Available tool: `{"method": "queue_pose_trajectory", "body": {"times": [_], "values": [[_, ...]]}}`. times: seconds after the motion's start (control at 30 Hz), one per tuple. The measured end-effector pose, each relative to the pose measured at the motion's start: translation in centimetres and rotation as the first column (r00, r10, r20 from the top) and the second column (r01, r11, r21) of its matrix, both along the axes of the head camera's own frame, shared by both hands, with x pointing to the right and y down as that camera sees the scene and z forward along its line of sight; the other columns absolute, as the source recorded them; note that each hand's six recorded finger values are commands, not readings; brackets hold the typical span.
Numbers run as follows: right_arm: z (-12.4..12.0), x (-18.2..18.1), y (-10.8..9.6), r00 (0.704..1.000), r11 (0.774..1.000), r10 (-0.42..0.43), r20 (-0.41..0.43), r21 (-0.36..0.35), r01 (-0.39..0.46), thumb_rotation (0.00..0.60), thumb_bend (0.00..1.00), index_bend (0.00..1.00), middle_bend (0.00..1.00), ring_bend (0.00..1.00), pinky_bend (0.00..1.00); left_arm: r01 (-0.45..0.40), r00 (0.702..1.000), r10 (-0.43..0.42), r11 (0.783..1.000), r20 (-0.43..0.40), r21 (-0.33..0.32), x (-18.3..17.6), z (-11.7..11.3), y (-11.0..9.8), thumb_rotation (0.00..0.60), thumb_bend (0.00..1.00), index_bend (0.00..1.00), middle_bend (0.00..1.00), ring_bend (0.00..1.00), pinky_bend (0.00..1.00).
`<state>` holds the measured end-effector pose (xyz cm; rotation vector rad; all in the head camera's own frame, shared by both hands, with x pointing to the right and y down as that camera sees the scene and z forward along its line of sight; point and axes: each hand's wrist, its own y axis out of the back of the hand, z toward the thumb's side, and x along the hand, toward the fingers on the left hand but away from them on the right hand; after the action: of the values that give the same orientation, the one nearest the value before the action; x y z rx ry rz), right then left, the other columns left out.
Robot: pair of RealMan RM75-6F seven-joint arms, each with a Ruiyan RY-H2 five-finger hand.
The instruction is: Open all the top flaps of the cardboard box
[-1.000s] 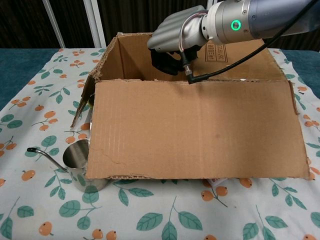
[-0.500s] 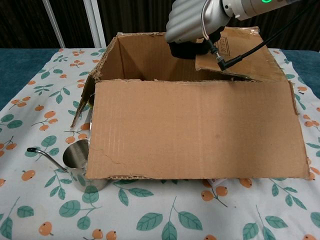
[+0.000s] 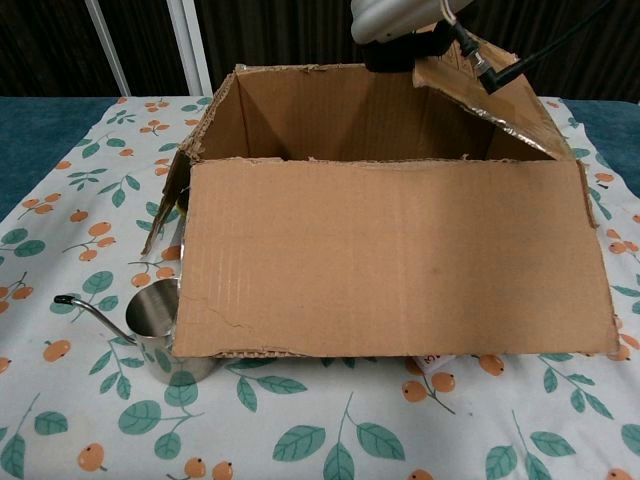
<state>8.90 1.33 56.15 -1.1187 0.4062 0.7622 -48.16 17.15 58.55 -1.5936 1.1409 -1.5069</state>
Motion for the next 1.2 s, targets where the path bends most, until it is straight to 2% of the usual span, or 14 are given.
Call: {"method": "queue_pose_trajectory", "body": {"times": [0.27, 0.53, 0.63, 0.7, 0.8, 1.03, 1.2], "values": [[-1.9, 2.1, -1.9, 0.997, 0.997, -0.012, -0.080, 0.076, 0.018, 0.600, 1.00, 0.77, 0.63, 0.40, 0.36, 0.007, 1.000, -0.007, 1.000, -0.006, 0.001, 0.0, -0.1, 0.0, 0.600, 0.34, 0.00, 0.00, 0.00, 0.01], [-2.8, 4.1, -2.3, 0.988, 0.995, -0.013, -0.153, 0.094, 0.027, 0.600, 0.99, 0.77, 0.62, 0.40, 0.36, 0.005, 1.000, -0.005, 1.000, -0.005, -0.008, 0.1, 0.0, 0.1, 0.600, 0.34, 0.00, 0.00, 0.00, 0.01], [-3.1, 4.7, -2.3, 0.985, 0.994, -0.015, -0.170, 0.101, 0.032, 0.600, 0.91, 0.75, 0.59, 0.39, 0.36, 0.007, 1.000, -0.007, 1.000, -0.005, -0.008, 0.1, 0.0, 0.1, 0.600, 0.34, 0.00, 0.00, 0.00, 0.00], [-3.3, 5.0, -2.4, 0.984, 0.994, -0.017, -0.177, 0.107, 0.037, 0.600, 0.76, 0.72, 0.56, 0.38, 0.35, 0.009, 1.000, -0.009, 1.000, -0.004, -0.009, 0.0, 0.0, 0.1, 0.600, 0.34, 0.00, 0.00, 0.00, 0.00], [-3.6, 5.5, -2.6, 0.983, 0.993, -0.007, -0.182, 0.112, 0.028, 0.600, 0.62, 0.65, 0.50, 0.36, 0.33, 0.011, 1.000, -0.011, 1.000, -0.003, -0.012, 0.0, 0.1, 0.1, 0.600, 0.34, 0.00, 0.00, 0.00, 0.00], [-4.1, 6.3, -2.9, 0.984, 0.992, 0.005, -0.178, 0.123, 0.017, 0.600, 0.50, 0.56, 0.41, 0.28, 0.28, 0.011, 1.000, -0.011, 1.000, -0.003, -0.015, 0.0, 0.1, 0.1, 0.600, 0.34, 0.00, 0.00, 0.00, 0.00], [-4.4, 6.8, -3.1, 0.984, 0.991, 0.007, -0.176, 0.136, 0.017, 0.600, 0.43, 0.45, 0.32, 0.24, 0.25, 0.014, 1.000, -0.014, 1.000, -0.003, -0.013, 0.0, 0.0, 0.1, 0.600, 0.34, 0.00, 0.00, 0.00, 0.00]]}}
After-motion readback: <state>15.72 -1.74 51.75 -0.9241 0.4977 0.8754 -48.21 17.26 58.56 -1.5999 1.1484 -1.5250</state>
